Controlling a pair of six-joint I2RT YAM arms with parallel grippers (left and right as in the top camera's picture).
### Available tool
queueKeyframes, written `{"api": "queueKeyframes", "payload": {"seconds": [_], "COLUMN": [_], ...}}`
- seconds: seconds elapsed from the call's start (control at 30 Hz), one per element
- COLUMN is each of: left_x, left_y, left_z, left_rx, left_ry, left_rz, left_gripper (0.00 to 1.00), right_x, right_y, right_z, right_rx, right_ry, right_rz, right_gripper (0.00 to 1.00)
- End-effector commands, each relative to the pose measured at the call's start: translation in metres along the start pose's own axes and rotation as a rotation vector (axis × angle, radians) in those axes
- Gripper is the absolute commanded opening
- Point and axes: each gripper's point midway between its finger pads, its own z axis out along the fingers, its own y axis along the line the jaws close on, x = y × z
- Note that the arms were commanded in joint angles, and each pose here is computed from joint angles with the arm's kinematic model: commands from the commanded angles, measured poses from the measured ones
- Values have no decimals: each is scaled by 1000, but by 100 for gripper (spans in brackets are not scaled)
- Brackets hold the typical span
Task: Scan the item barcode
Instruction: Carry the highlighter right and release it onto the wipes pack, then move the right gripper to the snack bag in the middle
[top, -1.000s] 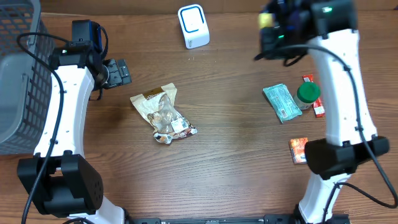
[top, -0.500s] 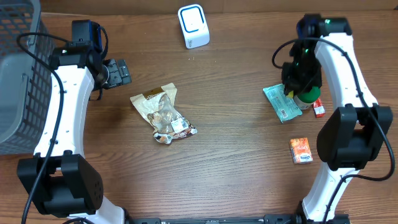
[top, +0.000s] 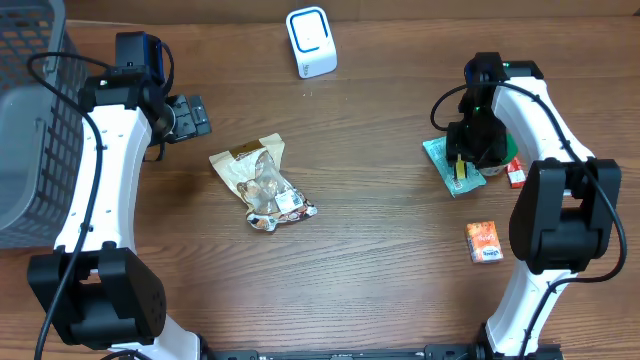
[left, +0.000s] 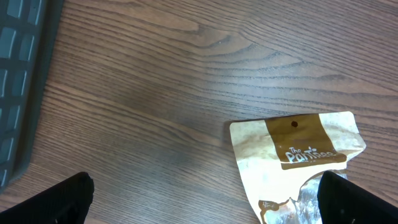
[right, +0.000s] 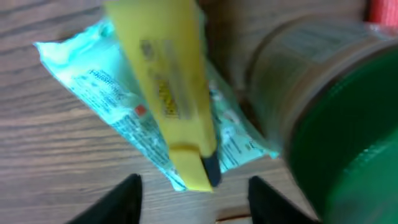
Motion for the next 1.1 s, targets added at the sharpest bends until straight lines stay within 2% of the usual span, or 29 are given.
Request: {"api": "queueKeyframes", "payload": {"seconds": [0.0,0.17,0.3,0.53,0.63,0.8,0.93,1.07], "left_x": [-5,-5,-5,-5,-6,-6,-6,-5], "left_y": [-4,-4,-4,-4,-3,-3,-3,-3], "left_z": [-10,-10,-10,-10,-10,-10,-10,-10], "left_rx": [7,7,7,7,7,7,7,7], "left_ry": [-31,-32,-32,-32,-32,-32,-32,-31], "left_rz": [28,28,28,28,27,27,27,27], "left_gripper": [100,100,100,99,100,100,100,100], "right_x": [0,2,6,31,36,31,20,17], "right_y": [12,58,103,195,239,303,339,367], "right_z": [-1,-7,-15,-20,-24,-35,-49,-66], "right_rx": [-63,-278,-405,-452,-474,-437,-342,-331], "right_ry": [-4,3,-12,-58,-137,-364,-577,-726], "right_rz": [0,-35,-152,-395,-512,-661,-711,-731], "right_gripper": [62,62,61,62,63,64,73,82]}}
